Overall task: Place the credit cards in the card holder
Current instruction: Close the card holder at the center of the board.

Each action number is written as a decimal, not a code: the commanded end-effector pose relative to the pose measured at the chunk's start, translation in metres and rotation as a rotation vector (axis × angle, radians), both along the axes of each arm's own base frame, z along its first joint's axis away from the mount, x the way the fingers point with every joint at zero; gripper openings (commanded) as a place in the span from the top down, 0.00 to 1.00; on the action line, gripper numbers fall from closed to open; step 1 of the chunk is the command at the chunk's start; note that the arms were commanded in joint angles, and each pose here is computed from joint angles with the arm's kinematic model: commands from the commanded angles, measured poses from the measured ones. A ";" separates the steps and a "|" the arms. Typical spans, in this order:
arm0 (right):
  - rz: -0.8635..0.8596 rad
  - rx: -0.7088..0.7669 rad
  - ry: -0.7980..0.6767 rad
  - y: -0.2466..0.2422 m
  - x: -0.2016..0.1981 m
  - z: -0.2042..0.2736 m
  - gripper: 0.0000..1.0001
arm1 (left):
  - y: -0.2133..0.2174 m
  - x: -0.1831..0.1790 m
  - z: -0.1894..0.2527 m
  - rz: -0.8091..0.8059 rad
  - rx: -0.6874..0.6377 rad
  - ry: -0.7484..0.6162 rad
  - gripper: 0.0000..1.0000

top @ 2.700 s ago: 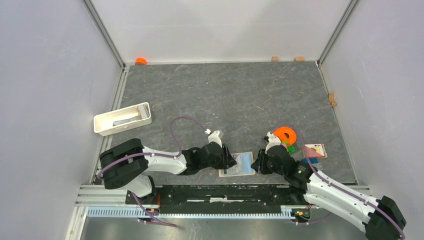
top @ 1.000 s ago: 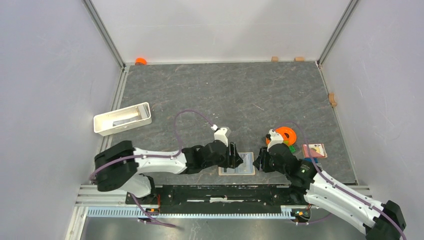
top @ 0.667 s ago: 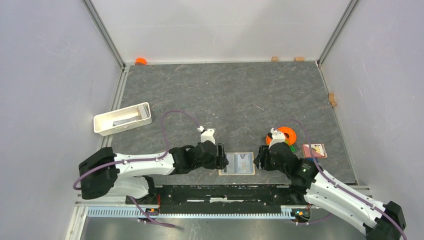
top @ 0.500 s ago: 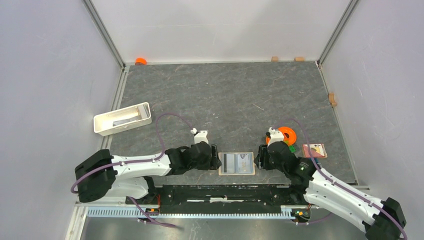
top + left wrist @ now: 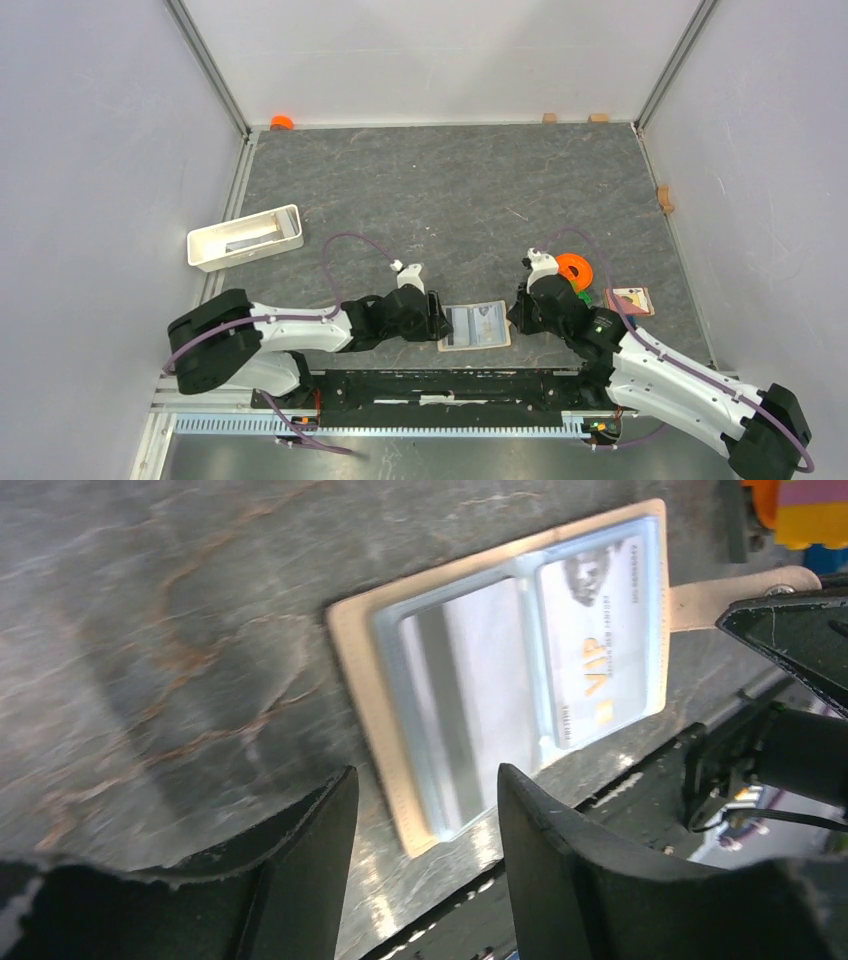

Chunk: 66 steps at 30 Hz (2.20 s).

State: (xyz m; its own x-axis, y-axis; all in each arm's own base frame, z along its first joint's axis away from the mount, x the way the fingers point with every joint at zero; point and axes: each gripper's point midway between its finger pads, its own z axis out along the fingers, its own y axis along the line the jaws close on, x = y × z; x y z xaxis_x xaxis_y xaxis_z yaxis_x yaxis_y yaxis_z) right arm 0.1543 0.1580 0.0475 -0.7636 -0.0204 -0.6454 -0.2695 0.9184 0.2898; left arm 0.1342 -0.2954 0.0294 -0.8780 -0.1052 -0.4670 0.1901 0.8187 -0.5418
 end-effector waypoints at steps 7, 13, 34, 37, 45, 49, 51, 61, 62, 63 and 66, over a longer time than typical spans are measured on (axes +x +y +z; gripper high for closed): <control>0.141 0.240 -0.142 0.054 0.016 0.080 1.00 | -0.057 0.005 0.011 -0.109 -0.214 -0.037 0.44; 0.199 0.324 -0.134 0.078 0.010 0.088 1.00 | -0.014 0.018 0.024 -0.015 -0.148 -0.128 0.37; 0.466 0.377 -0.031 0.182 -0.036 0.061 0.71 | 0.097 0.023 0.064 0.132 -0.021 -0.059 0.03; 0.448 0.332 -0.079 0.170 -0.030 0.074 0.39 | 0.092 0.026 0.068 0.129 -0.038 -0.066 0.03; 0.261 0.066 -0.232 0.100 0.010 0.111 0.18 | 0.065 0.036 0.077 0.073 -0.048 -0.063 0.03; 0.169 -0.017 -0.196 0.056 0.029 0.088 0.23 | 0.042 0.039 0.079 0.037 -0.036 -0.069 0.03; 0.166 -0.011 -0.152 0.042 0.030 0.069 0.25 | 0.029 0.039 0.077 0.016 -0.019 -0.068 0.04; 0.268 0.145 -0.015 0.042 0.004 0.016 0.31 | -0.009 0.035 0.047 -0.067 0.122 -0.050 0.07; 0.271 0.164 -0.006 0.043 0.002 0.014 0.33 | -0.010 0.033 0.042 -0.075 0.136 -0.039 0.08; 0.274 0.186 0.003 0.044 0.000 0.013 0.34 | -0.013 0.030 0.037 -0.088 0.148 -0.031 0.09; 0.275 0.250 0.033 0.047 -0.007 0.008 0.35 | -0.017 0.022 0.026 -0.117 0.186 -0.011 0.14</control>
State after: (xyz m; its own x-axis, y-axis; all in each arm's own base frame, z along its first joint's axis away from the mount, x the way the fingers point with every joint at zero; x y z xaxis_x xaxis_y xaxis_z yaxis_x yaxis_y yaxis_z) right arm 0.1497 0.1838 0.0395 -0.7826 -0.1343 -0.6079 -0.4410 0.8088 0.3891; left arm 0.1550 -0.3001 0.0551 -0.8952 0.0293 -0.4448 0.2347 0.8792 -0.4146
